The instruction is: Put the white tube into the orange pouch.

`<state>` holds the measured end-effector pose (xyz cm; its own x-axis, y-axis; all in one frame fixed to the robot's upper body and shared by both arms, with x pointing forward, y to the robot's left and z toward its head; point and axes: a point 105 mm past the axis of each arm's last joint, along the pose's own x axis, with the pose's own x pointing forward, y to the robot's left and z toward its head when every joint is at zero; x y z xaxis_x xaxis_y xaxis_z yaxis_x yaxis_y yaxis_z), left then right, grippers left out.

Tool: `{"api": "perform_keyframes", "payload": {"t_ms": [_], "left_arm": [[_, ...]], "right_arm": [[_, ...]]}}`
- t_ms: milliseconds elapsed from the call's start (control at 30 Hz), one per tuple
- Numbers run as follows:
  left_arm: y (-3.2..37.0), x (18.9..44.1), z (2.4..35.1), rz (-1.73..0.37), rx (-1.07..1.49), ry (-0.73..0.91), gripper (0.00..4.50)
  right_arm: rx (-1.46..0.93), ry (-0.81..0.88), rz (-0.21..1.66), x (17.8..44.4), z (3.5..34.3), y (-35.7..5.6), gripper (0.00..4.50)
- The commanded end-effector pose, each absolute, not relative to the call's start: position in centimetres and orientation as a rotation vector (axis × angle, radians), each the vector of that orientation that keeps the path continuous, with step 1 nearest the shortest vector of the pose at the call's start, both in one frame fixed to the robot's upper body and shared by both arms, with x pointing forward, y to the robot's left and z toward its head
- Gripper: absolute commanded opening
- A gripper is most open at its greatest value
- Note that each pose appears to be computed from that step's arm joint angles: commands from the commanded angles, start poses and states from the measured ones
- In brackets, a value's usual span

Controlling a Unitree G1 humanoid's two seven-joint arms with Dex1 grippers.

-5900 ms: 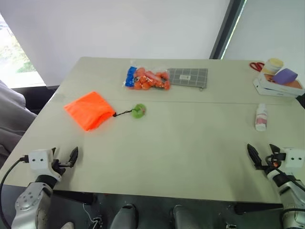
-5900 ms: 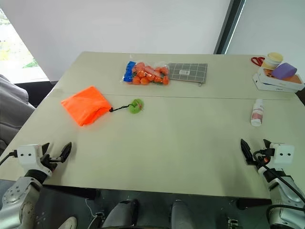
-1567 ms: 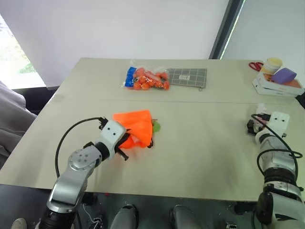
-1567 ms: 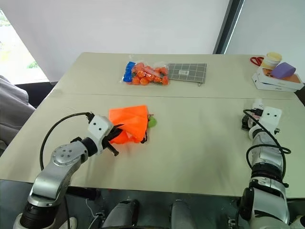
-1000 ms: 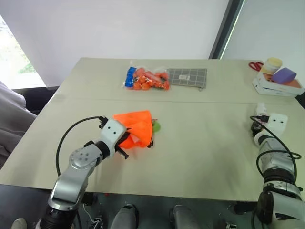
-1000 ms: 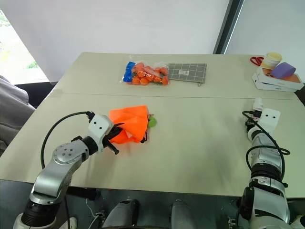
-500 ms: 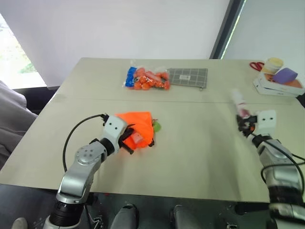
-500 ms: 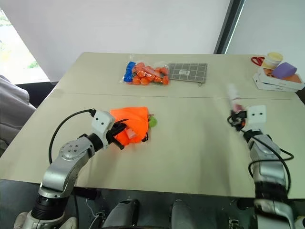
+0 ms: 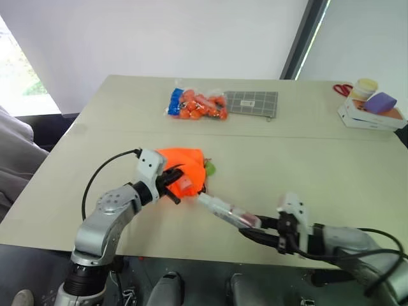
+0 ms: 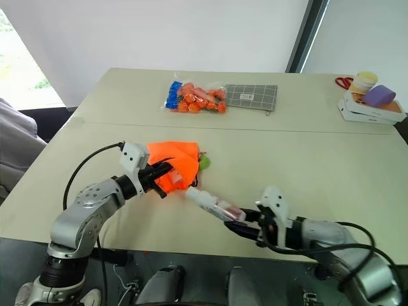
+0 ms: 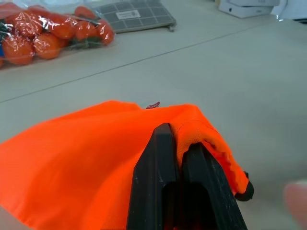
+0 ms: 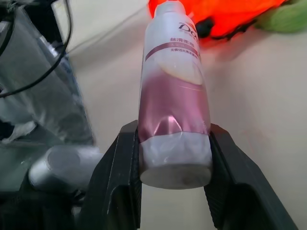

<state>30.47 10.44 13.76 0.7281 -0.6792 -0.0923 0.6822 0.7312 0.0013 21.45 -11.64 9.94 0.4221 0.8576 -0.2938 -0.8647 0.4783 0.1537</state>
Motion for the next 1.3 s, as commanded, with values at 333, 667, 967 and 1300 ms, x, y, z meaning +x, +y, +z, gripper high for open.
{"api": "perform_keyframes", "payload": {"t_ms": [333, 667, 967, 1300], "left_arm": [[8.0, 28.5, 15.3, -0.899, 0.009, 0.06, 0.0], [7.5, 27.4, 14.8, -0.952, -0.002, 0.096, 0.0], [7.4, 27.2, 14.8, -0.966, -0.012, 0.103, 0.0], [7.9, 26.7, 14.2, -0.968, -0.028, 0.126, 0.0]], "right_arm": [[-0.052, 0.268, 1.054, 23.4, 10.2, -9.3, 1.15], [-0.034, 0.239, 0.923, 26.8, 10.2, -7.5, 1.15], [-0.035, 0.234, 0.866, 30.1, 11.0, -3.6, 1.15], [-0.093, 0.217, 0.82, 32.7, 12.0, -0.2, 1.15]]}}
